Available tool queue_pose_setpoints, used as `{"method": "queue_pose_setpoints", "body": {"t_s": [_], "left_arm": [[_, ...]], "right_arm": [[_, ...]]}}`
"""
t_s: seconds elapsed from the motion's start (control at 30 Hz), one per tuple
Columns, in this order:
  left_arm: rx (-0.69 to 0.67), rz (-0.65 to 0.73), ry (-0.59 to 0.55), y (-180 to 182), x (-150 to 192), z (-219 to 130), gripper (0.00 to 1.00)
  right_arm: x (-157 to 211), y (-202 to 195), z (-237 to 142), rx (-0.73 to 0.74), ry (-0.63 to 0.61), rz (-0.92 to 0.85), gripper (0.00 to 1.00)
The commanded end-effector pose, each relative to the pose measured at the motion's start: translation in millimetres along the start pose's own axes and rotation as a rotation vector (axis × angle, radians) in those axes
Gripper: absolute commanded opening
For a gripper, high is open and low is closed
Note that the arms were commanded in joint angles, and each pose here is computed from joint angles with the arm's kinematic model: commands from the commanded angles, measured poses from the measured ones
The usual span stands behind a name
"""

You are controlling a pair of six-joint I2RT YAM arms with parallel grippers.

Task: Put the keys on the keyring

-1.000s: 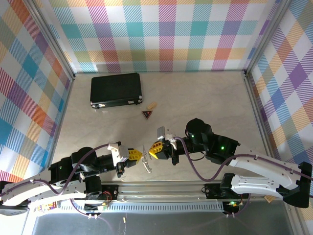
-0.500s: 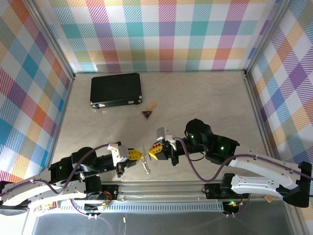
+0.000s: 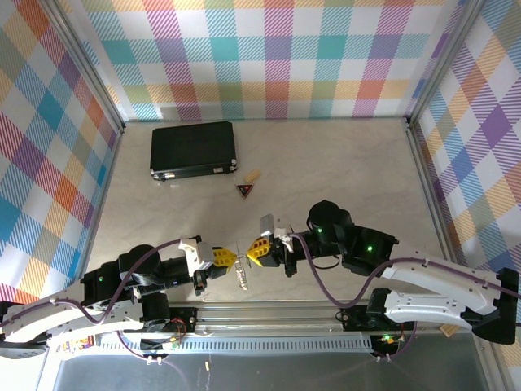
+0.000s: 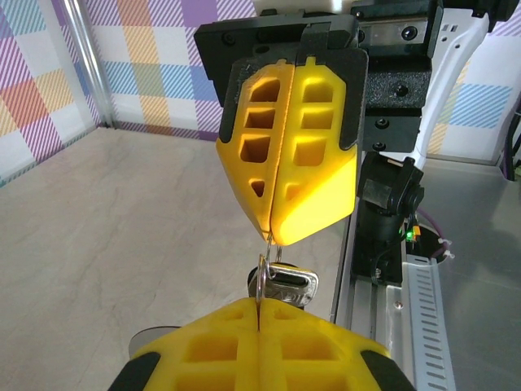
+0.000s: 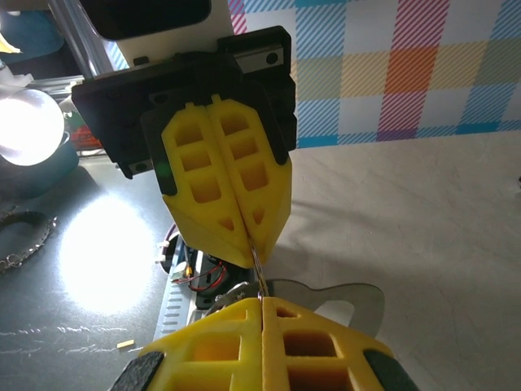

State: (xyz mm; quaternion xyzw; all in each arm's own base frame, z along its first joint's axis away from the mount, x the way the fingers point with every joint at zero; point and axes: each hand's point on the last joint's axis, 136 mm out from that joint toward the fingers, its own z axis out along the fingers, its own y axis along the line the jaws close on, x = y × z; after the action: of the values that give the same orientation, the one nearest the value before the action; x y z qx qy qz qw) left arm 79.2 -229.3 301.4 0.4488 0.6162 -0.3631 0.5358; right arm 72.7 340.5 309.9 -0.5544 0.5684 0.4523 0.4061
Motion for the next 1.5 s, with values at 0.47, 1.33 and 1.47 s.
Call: {"method": "queue_pose_setpoints", "body": {"t_s": [0.47, 1.33, 1.47], "left_arm": [[-0.209, -0.023, -0.058, 36, -6, -19, 0.0], [-0.289, -0.056, -0.067, 50, 2, -29, 0.0], [-0.289, -0.055, -0.063, 50, 3, -28, 0.0]], "right_arm": [[85, -46, -18, 0.293, 0.353, 0.223, 0.0], [248, -118, 3, 0.511, 0.914, 0.539, 0.0], [254, -124, 11, 0.498, 0.922, 0.541, 0.0]]}}
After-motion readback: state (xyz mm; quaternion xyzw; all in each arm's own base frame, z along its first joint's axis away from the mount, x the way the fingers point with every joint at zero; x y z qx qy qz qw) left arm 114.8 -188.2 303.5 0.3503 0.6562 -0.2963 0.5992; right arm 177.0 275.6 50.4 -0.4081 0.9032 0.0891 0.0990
